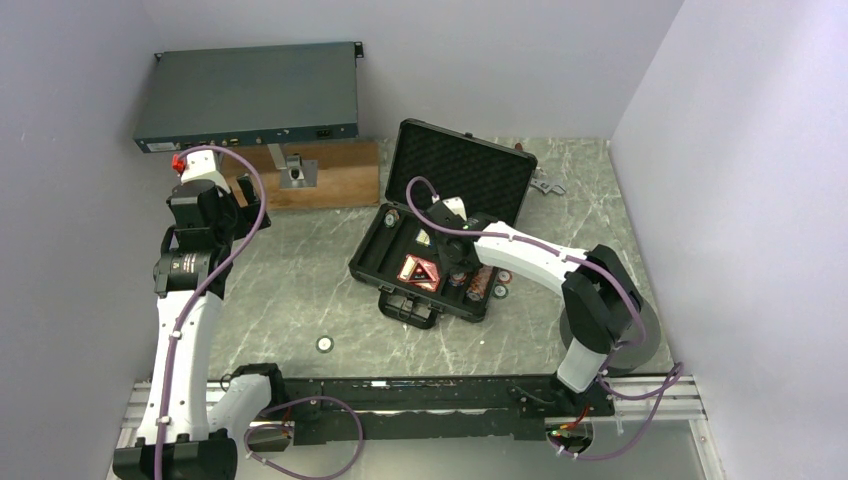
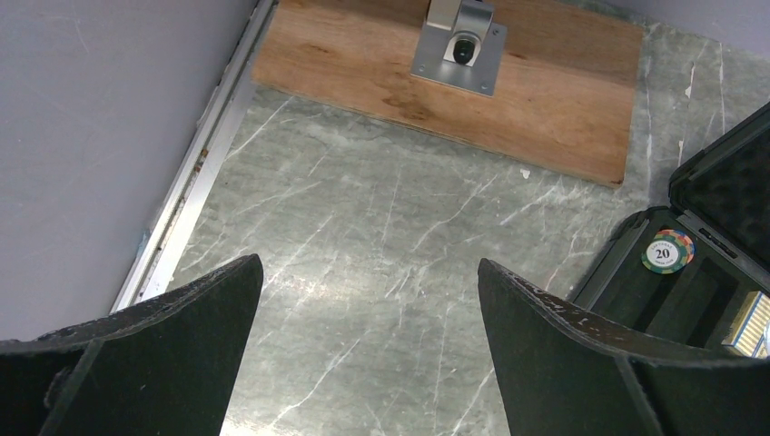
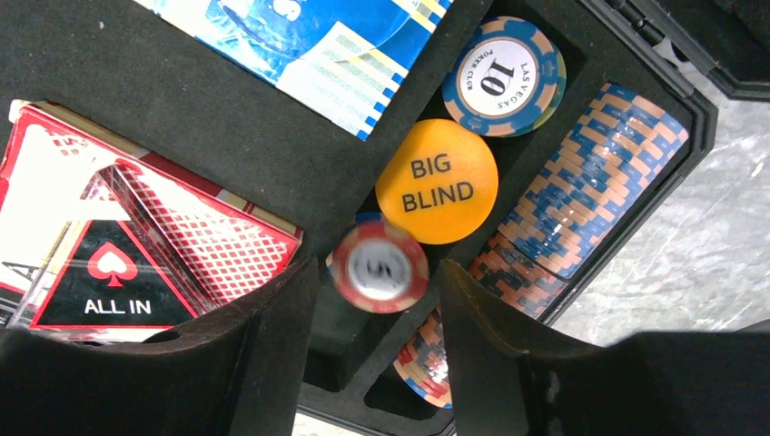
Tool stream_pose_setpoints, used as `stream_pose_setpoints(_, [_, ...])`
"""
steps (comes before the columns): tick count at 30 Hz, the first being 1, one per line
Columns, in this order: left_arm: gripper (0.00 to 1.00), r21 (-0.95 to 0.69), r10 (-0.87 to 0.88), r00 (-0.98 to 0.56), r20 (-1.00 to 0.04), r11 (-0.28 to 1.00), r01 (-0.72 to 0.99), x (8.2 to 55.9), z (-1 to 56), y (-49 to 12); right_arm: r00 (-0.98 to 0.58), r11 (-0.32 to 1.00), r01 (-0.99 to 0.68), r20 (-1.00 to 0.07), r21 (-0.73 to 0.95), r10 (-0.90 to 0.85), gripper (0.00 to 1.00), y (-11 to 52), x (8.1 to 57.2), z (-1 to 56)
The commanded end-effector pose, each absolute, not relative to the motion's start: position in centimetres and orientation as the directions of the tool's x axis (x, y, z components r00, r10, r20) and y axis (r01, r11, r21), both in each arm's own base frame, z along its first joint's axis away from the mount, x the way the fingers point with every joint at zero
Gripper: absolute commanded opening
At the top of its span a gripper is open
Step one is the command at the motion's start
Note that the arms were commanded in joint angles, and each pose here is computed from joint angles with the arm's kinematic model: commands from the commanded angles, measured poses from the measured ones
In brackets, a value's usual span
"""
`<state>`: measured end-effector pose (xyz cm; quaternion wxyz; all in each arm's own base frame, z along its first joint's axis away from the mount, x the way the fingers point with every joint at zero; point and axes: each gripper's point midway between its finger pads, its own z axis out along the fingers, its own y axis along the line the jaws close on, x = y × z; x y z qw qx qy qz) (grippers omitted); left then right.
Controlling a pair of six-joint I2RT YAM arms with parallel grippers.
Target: Pack up texas hold em set
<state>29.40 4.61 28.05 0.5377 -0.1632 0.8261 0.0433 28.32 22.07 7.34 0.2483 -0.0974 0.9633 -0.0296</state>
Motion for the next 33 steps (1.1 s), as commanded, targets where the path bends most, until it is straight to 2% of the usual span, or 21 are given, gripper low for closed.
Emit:
stream_pose_setpoints(1, [0.95, -0.110, -0.208, -0.325, -0.922, 0.949, -0.296, 29.5, 29.4, 4.4, -0.829, 0.983, -0.173, -0.528, -0.067, -0.182, 0.58, 23.0, 29.6, 9.6])
stream_pose_setpoints(6, [0.95, -0.110, -0.209, -0.327, -0.922, 0.949, -0.296, 29.5, 29.3, 4.4, -0.823, 0.983, -0.171, -0.538, -0.067, -0.180, 0.67, 22.9, 29.6, 10.3])
stream_pose_setpoints(18, [0.98, -0.109, -0.233, -0.351, -0.907, 0.935, -0.337, 30.2, 27.9, 4.9, -0.788, 0.983, -0.186, -0.597, -0.002, -0.151, 0.67, 23.2, 29.5, 12.9])
stream_pose_setpoints(21, [0.97, -0.113, -0.222, -0.392, -0.893, 0.953, -0.281, 30.6, 27.4, 3.8, -0.781, 0.982, -0.187, -0.610, 0.022, -0.135, 0.67, 23.2, 29.2, 13.4])
stream_pose_setpoints(27, [0.96, -0.115, -0.189, -0.603, -0.775, 0.980, -0.160, 28.2, 23.4, -1.6, -0.750, 0.983, -0.174, -0.654, 0.051, -0.099, 0.68, 22.3, 28.6, 14.4])
stream_pose_setpoints(33, [0.94, -0.188, -0.223, -0.711, -0.667, 0.974, -0.129, 23.4, 19.7, -6.2, -0.740, 0.983, -0.178, -0.666, 0.055, -0.096, 0.68, 22.1, 28.6, 14.5])
